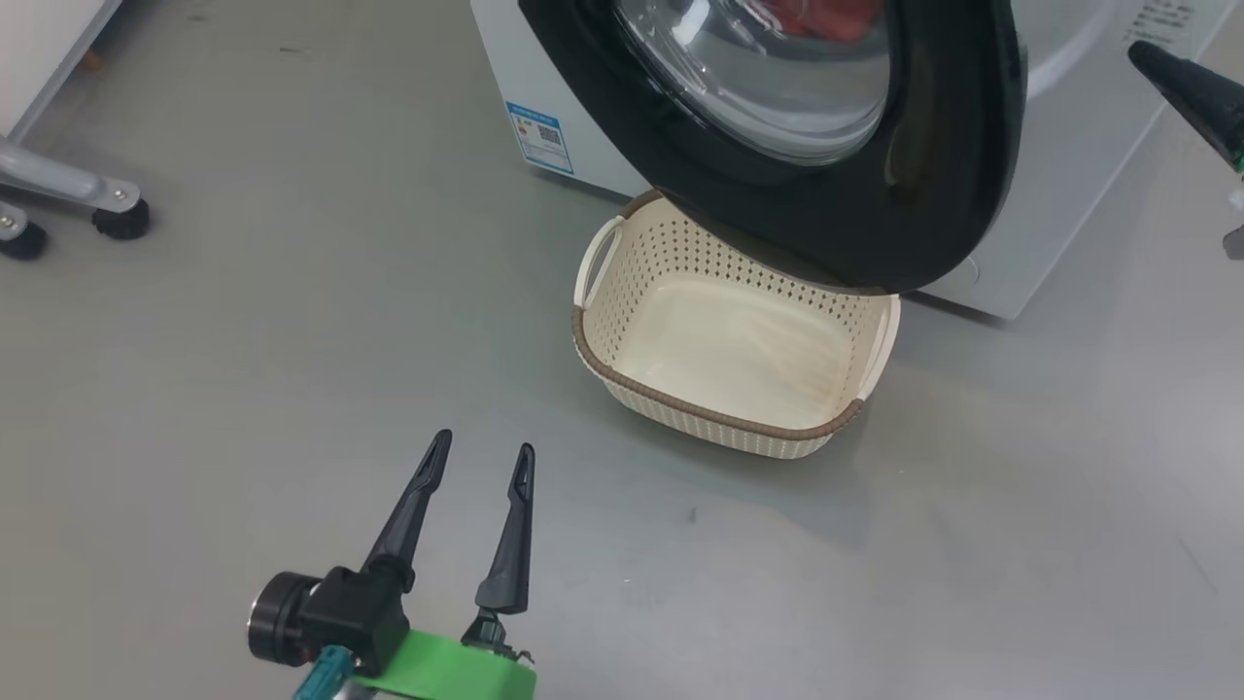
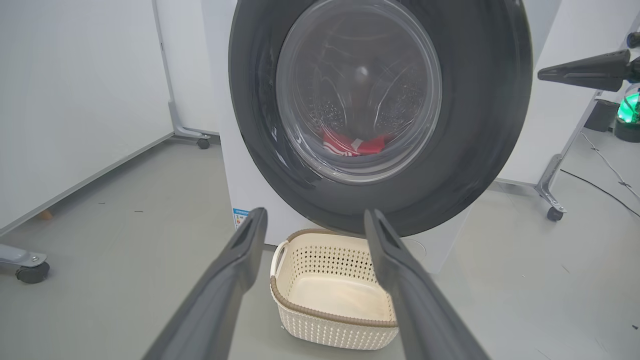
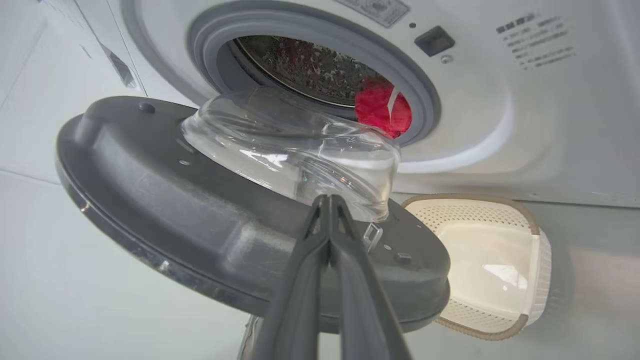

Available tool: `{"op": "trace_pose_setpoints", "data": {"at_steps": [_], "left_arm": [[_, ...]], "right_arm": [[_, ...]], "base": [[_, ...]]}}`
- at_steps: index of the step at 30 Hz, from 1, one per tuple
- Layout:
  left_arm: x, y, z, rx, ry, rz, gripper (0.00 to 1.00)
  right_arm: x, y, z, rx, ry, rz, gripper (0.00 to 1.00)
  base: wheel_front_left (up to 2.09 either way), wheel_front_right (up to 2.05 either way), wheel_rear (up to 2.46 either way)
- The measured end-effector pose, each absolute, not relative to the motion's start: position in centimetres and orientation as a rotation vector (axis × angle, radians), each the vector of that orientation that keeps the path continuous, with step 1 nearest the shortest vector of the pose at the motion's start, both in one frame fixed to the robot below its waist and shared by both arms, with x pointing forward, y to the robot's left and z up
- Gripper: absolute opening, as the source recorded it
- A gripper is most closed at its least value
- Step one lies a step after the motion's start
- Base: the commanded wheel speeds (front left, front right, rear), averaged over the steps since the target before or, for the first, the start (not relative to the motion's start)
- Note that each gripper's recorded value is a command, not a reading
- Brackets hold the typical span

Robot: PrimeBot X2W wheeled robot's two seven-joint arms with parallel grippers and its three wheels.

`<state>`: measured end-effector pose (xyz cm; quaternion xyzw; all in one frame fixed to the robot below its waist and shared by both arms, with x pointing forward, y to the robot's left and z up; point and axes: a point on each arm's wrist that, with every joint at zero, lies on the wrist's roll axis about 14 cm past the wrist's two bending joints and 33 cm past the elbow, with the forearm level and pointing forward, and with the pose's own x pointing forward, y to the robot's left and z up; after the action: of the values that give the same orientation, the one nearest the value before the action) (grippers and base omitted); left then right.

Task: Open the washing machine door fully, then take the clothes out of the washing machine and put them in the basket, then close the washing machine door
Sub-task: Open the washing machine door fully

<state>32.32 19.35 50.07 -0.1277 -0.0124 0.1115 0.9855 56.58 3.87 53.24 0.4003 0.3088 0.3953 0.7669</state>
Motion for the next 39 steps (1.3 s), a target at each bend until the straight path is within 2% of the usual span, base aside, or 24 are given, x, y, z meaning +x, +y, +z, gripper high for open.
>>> {"op": "trace_pose_setpoints", "data": {"at_steps": [5,11,19,29,39], "left_arm": [[32.4,19.8,50.6,-0.249,-0.048,0.223,1.00],[32.4,19.9,50.9,-0.248,-0.065,0.215,1.00],[32.5,19.7,51.5,-0.248,-0.090,0.197,1.00],[32.7,19.7,52.2,-0.249,-0.117,0.181,1.00],[32.2,19.3,51.9,-0.255,-0.113,0.168,1.00]], "right_arm": [[56.3,1.4,53.2,0.636,0.558,0.778,0.00],[55.1,-0.6,54.2,0.486,0.413,0.719,0.00],[51.1,-0.9,56.9,0.272,0.189,0.761,0.00],[47.7,-5.2,54.2,0.220,0.114,0.646,0.00],[43.6,-9.0,51.1,0.306,0.079,0.487,0.00]], "base": [[0.00,0.00,0.00],[0.00,0.00,0.00],[0.00,0.00,0.00],[0.00,0.00,0.00],[0.00,0.00,0.00]]}}
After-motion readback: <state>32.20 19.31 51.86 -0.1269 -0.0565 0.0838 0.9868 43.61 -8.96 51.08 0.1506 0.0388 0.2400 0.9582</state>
